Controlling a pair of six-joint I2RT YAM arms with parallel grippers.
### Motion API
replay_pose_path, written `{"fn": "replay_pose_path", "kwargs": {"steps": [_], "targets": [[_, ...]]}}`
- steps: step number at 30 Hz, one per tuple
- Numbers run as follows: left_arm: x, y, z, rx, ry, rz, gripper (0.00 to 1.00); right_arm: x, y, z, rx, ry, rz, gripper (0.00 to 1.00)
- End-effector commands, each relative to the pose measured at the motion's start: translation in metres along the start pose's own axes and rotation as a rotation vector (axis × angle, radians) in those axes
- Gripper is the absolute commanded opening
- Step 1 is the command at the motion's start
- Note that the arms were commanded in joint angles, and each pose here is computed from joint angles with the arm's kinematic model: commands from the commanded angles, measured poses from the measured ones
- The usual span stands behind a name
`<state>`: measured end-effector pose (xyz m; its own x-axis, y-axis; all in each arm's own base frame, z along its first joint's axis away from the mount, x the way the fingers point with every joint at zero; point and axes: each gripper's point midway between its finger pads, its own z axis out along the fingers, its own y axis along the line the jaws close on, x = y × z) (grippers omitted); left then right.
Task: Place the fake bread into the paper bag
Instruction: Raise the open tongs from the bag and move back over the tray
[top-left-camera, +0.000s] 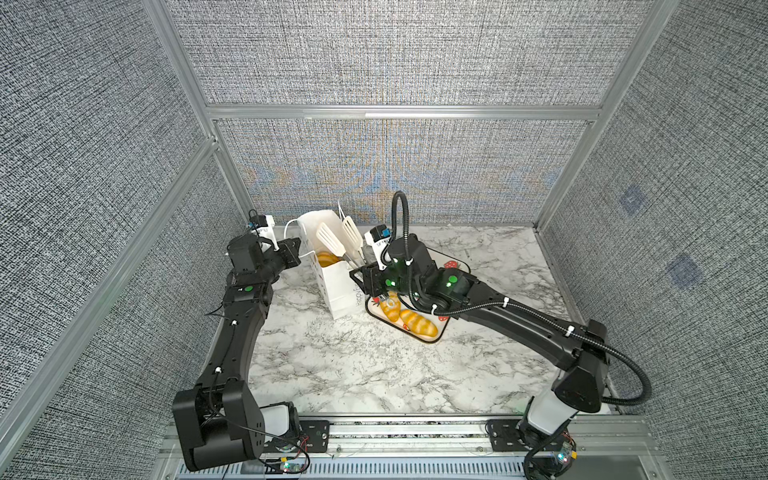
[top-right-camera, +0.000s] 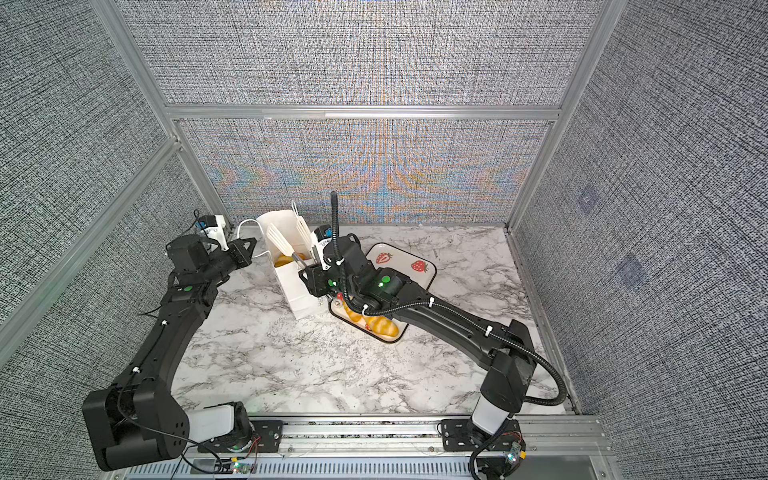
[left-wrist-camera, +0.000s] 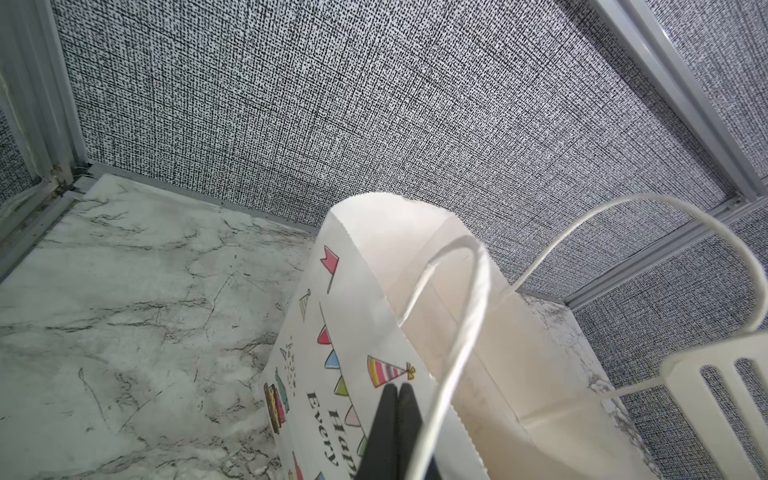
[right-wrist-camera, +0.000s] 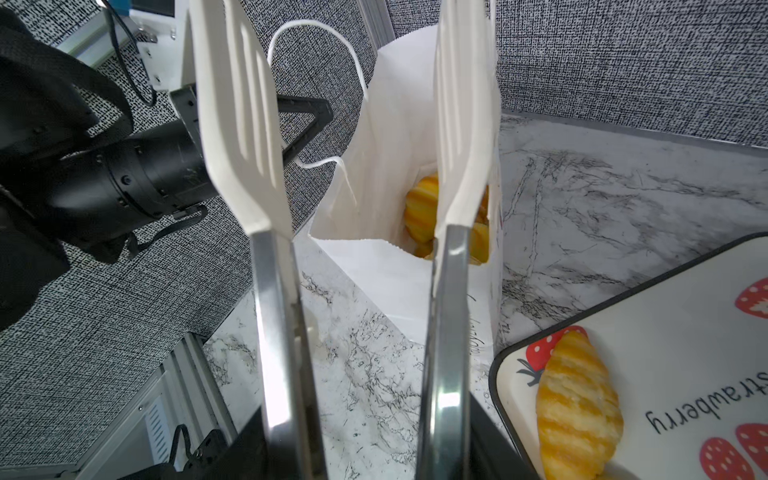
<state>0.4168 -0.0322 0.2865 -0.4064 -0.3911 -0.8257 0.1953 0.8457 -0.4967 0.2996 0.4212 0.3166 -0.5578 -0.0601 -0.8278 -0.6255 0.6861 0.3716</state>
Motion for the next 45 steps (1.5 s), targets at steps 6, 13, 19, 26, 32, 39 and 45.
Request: {"fn": "replay_pose_path", "kwargs": {"steps": [6,13,19,26,32,39,45], "targets": [[-0.003,-0.003,-0.001,0.016,-0.013,0.007,0.0,-0.021,0.002,-0.018,0.002,-0.092,-0.01,0.52],[-0.003,-0.003,-0.001,0.015,-0.013,0.007,0.0,-0.024,-0.005,-0.032,0.032,-0.12,-0.018,0.52],[-0.004,-0.003,-0.001,0.018,-0.013,0.006,0.0,-0.02,-0.017,-0.041,0.071,-0.128,-0.01,0.52],[-0.003,-0.003,-0.001,0.02,-0.012,0.004,0.0,-0.012,-0.036,-0.049,0.126,-0.123,0.001,0.52],[-0.003,-0.003,0.0,0.02,-0.012,0.004,0.0,0.0,-0.054,-0.053,0.166,-0.104,0.029,0.52],[-0.003,-0.003,0.0,0.022,-0.011,0.003,0.0,0.025,-0.08,-0.05,0.233,-0.043,0.085,0.52],[-0.002,-0.003,0.0,0.02,-0.01,0.002,0.0,0.052,-0.096,-0.04,0.292,0.071,0.102,0.53]]}}
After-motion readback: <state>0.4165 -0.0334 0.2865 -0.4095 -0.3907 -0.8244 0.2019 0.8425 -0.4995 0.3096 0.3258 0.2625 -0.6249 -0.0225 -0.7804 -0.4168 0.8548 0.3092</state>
